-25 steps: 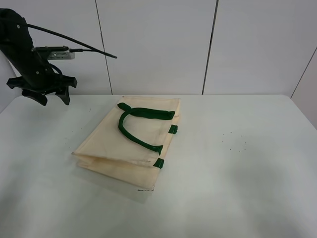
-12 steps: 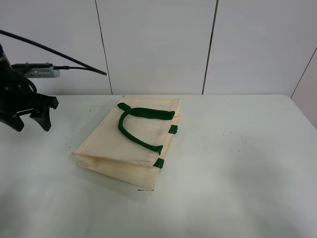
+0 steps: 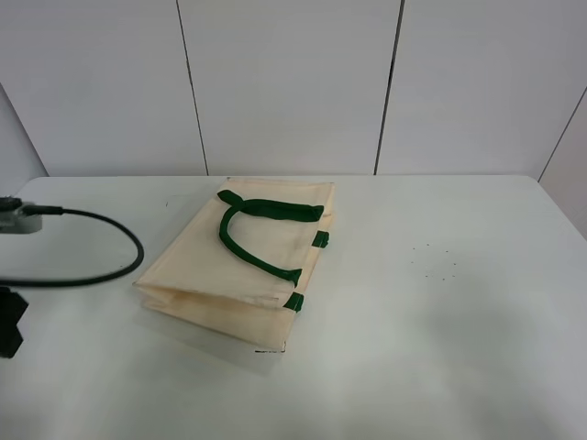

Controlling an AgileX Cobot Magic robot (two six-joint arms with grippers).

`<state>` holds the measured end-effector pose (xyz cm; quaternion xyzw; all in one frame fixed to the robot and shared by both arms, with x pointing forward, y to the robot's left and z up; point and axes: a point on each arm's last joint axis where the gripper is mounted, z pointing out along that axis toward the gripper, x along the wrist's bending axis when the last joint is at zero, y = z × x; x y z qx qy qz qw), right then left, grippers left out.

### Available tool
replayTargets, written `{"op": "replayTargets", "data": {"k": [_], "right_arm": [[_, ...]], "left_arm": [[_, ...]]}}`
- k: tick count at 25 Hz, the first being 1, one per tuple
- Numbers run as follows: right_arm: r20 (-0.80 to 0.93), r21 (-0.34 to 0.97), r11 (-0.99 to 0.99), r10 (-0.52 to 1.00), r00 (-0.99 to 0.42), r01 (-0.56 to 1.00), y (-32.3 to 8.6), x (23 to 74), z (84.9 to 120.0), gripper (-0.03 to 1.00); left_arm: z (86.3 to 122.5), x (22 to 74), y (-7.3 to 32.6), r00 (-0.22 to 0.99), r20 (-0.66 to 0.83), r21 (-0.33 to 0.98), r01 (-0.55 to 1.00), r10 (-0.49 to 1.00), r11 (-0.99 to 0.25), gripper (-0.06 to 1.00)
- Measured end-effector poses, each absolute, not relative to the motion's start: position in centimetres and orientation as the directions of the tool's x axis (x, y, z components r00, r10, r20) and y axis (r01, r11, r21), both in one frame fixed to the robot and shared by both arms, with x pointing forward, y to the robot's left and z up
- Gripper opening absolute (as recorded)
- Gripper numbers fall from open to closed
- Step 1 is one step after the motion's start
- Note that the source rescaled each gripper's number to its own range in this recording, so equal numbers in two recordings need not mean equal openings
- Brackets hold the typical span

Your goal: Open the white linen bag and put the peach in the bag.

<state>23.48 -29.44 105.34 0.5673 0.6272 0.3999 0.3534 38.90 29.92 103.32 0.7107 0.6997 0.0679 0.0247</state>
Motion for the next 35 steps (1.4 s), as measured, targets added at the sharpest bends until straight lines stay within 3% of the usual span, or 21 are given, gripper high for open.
{"op": "replayTargets", "data": {"k": [7,13,18,25,35], "right_arm": [[0.011,0.903,0.036,0.994,-0.107,0.429,-29.4,23.5,105.3,1.0],[0.011,0.903,0.036,0.994,-0.107,0.429,-29.4,23.5,105.3,1.0],[0.011,0.903,0.036,0.994,-0.107,0.429,-29.4,23.5,105.3,1.0],[0.011,0.903,0.036,0.994,-0.107,0.429,-29.4,23.5,105.3,1.0],[0.016,0.903,0.033,0.994,-0.11,0.429,-29.4,23.5,105.3,1.0]], "left_arm": [[102.6,32.2,30.3,0.004,0.052,0.321,0.947,0.999,-0.021,1.0],[103.8,27.8,30.2,0.03,0.02,0.593,0.805,0.999,-0.036,1.0],[104.2,25.0,30.1,0.061,0.015,0.738,0.673,0.998,-0.052,1.0],[104.2,22.9,30.2,0.064,0.012,0.826,0.562,0.998,-0.045,1.0],[104.1,22.9,30.2,0.064,0.012,0.827,0.561,0.998,-0.046,1.0]]}}
